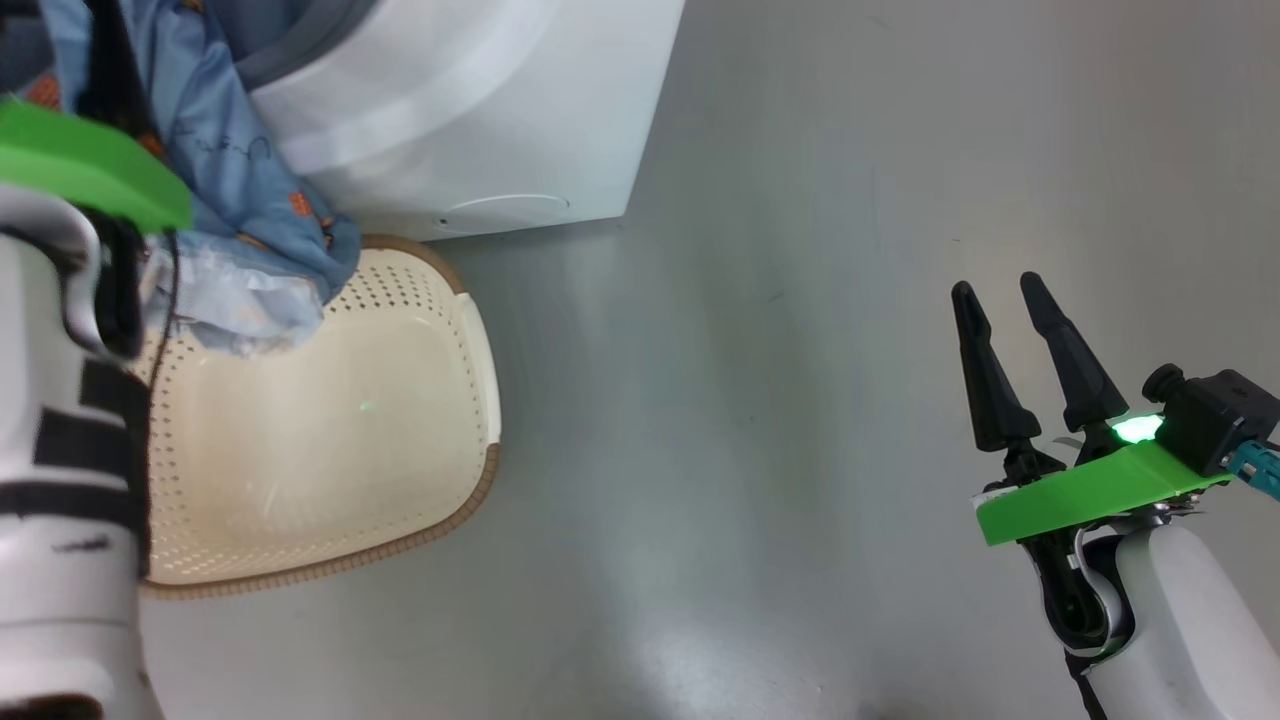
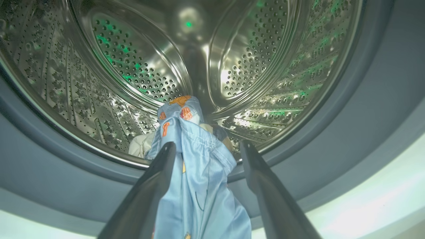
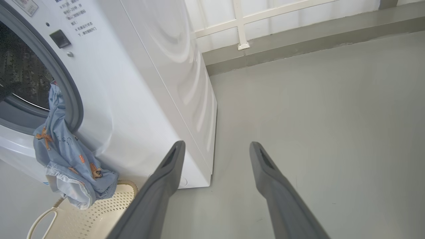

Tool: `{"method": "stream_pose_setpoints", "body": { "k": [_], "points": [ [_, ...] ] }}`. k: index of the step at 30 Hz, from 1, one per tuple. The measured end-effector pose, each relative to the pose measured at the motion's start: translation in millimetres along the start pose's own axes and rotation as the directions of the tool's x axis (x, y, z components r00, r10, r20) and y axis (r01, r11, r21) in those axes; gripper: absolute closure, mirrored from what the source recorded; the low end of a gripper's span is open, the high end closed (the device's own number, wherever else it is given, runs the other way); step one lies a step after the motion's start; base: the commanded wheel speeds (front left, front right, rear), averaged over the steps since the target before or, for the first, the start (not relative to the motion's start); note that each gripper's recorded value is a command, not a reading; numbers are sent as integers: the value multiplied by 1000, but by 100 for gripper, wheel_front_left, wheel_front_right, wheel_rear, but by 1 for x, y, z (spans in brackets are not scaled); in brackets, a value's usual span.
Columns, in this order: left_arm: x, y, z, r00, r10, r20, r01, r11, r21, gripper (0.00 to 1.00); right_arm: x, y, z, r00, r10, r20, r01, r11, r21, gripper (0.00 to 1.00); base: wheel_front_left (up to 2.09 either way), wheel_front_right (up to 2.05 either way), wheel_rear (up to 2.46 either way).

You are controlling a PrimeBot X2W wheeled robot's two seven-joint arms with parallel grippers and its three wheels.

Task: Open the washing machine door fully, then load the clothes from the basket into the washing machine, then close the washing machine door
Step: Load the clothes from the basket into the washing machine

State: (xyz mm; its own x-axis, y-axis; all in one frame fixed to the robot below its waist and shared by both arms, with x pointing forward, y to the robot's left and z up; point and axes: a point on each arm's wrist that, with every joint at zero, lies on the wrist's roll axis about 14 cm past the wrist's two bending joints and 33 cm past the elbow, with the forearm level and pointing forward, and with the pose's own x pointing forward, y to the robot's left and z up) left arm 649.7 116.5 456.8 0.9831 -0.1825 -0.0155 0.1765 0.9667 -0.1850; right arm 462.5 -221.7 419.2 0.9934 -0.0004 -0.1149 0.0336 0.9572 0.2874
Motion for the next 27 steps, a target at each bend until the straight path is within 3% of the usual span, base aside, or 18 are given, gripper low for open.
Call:
{"method": "stream_pose_setpoints", "body": {
  "k": [10,27],
  "points": [
    [-39,5,-13,1000,29,5,-29,1000,-13,0,3,5,4,1000,18,11,-18,1000,0,0,0,0,0],
    [-125,23,-66,989,104,-101,-106,994,-22,0,4,3,1,1000,21,6,-21,1000,-6,0,0,0,0]
  ]
}}
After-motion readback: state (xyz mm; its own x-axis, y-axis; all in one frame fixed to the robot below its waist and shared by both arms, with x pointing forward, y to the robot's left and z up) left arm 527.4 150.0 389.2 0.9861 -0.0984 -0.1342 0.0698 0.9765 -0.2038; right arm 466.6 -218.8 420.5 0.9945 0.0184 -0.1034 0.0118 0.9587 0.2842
